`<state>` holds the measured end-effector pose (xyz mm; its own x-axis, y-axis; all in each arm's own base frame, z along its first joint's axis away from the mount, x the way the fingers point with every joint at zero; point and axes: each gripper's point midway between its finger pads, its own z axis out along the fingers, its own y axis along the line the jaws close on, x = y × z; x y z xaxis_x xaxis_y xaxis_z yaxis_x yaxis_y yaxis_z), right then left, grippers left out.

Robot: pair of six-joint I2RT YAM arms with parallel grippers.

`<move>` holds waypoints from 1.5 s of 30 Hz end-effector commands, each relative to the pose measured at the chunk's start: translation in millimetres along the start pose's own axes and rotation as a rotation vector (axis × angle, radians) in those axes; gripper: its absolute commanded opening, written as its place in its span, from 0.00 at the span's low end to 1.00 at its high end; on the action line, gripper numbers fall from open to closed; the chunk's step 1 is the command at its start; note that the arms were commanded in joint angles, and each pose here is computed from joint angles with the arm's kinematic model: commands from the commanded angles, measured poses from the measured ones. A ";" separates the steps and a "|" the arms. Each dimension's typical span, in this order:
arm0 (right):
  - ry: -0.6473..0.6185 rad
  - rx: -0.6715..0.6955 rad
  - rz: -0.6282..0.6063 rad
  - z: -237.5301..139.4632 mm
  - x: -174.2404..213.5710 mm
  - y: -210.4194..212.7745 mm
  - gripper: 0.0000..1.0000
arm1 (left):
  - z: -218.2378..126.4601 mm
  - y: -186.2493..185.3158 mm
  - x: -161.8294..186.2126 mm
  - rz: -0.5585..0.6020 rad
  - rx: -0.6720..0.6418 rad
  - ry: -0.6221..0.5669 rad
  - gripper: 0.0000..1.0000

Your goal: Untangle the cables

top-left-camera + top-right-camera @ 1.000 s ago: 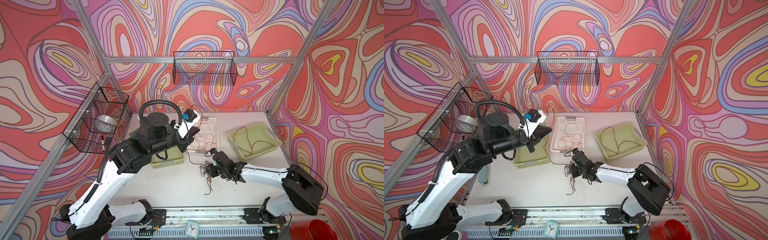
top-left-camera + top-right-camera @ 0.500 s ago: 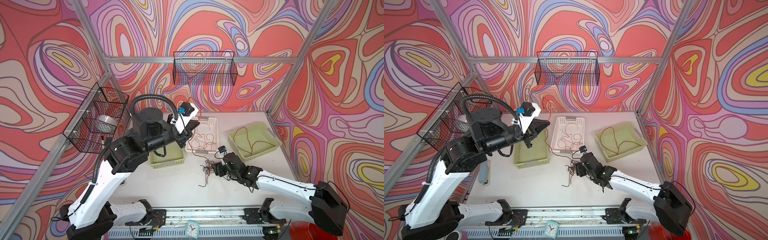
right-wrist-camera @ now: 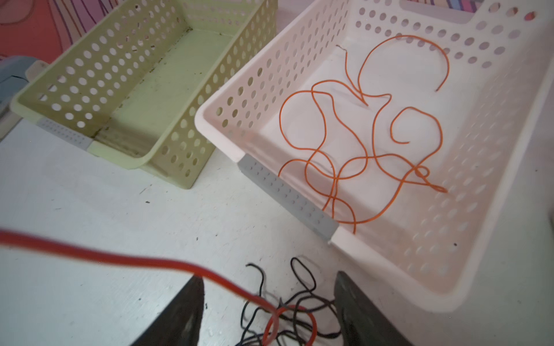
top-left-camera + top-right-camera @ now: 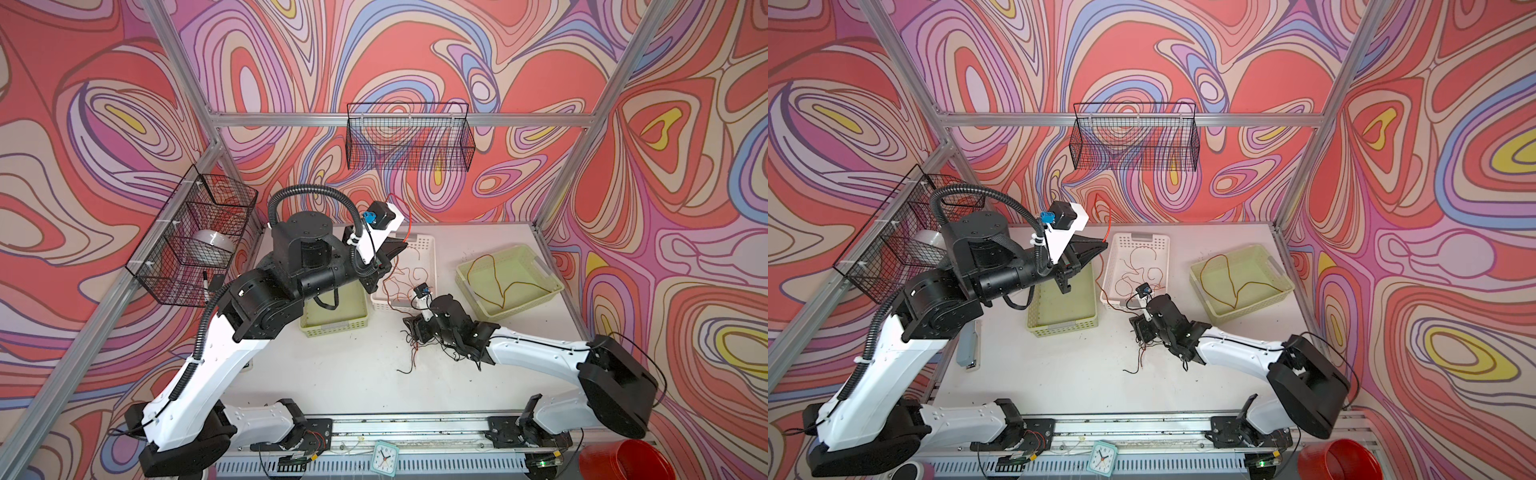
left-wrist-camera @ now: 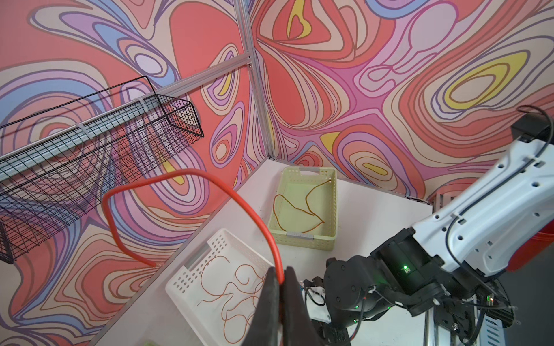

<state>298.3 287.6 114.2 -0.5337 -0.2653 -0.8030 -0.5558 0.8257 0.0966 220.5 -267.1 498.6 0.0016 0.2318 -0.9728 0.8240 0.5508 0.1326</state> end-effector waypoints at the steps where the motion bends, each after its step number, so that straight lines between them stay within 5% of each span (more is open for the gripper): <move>1: -0.022 0.105 -0.021 12.3 -14.4 -14.1 0.51 | -12.7 2.2 -16.4 -0.008 -0.011 -0.065 0.00; 4: -0.078 0.130 -0.030 3.3 -34.4 -16.6 0.16 | -18.2 8.9 -6.7 -0.021 -0.061 -0.046 0.00; 7: -0.179 0.125 -0.048 -24.8 -62.3 -15.2 0.00 | -24.6 18.4 13.2 -0.037 -0.134 -0.026 0.00; 19: -0.305 0.081 -0.187 -93.3 -103.5 -7.9 0.00 | -20.0 23.6 141.8 -0.307 -0.196 0.114 0.02; 23: -0.340 0.101 -0.264 -111.1 -109.3 -10.3 0.00 | -13.5 1.5 174.4 -0.369 -0.098 0.162 0.52; 29: -0.345 0.037 -0.377 -129.2 -110.5 1.7 0.00 | -8.6 -17.2 197.6 -0.403 -0.010 0.228 1.00; 36: -0.322 0.094 -0.406 -139.5 -106.7 -9.9 0.00 | -6.4 -22.5 214.2 -0.365 0.018 0.354 1.00; 45: -0.308 0.245 -0.345 -161.8 -107.4 -56.3 0.00 | -33.5 4.2 253.2 -0.217 -0.171 0.504 1.00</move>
<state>282.2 205.2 281.9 -0.1002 -0.4124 -0.9055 -0.5241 0.7954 -0.3043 208.2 -201.7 264.0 -0.4721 0.3672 -0.8014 0.6975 0.7115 -0.0849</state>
